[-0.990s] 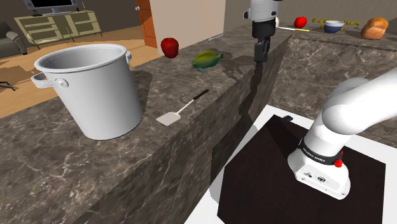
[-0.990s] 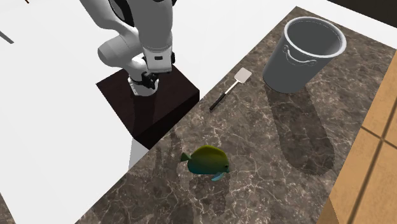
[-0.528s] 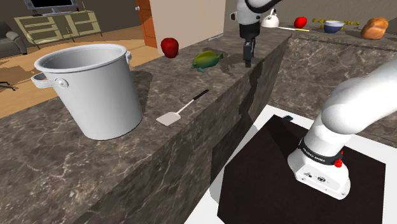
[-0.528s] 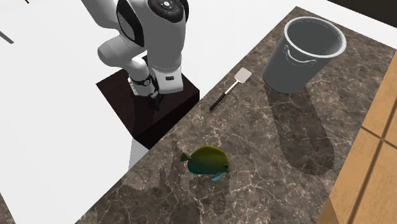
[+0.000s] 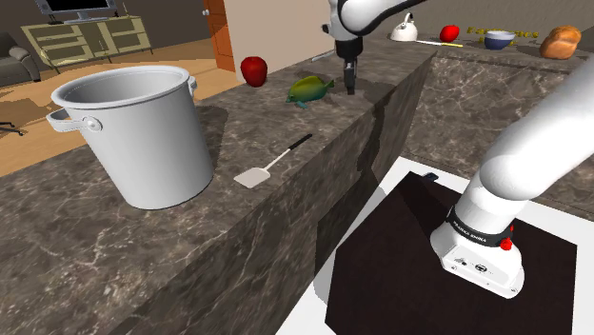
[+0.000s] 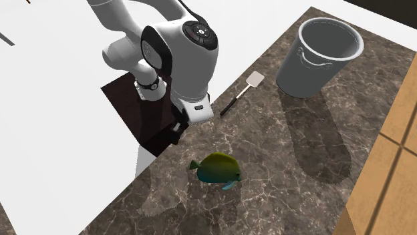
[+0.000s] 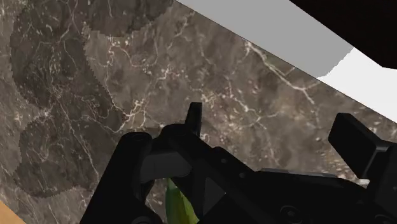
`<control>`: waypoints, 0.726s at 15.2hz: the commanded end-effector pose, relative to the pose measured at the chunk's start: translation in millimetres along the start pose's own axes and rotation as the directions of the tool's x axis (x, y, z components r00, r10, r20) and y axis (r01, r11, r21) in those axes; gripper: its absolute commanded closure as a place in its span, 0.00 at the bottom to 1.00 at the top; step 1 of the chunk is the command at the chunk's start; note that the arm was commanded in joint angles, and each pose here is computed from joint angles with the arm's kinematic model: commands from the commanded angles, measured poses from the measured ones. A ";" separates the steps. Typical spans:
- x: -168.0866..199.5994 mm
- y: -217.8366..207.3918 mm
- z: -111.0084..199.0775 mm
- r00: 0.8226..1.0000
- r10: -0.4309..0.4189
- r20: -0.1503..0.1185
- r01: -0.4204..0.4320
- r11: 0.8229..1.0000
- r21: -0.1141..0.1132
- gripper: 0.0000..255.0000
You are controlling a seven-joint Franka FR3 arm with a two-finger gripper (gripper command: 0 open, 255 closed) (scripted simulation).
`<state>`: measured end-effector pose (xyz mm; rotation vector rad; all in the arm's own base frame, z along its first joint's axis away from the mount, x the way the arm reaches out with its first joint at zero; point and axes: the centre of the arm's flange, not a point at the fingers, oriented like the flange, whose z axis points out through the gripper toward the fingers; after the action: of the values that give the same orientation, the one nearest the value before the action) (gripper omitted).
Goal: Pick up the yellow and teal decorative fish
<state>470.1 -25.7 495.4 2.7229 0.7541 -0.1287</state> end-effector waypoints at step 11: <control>86.0 52.3 20.8 0.989 -0.146 -0.017 0.140 0.974 -0.179 0.00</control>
<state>569.1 -33.4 478.7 2.5114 0.9216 -0.0510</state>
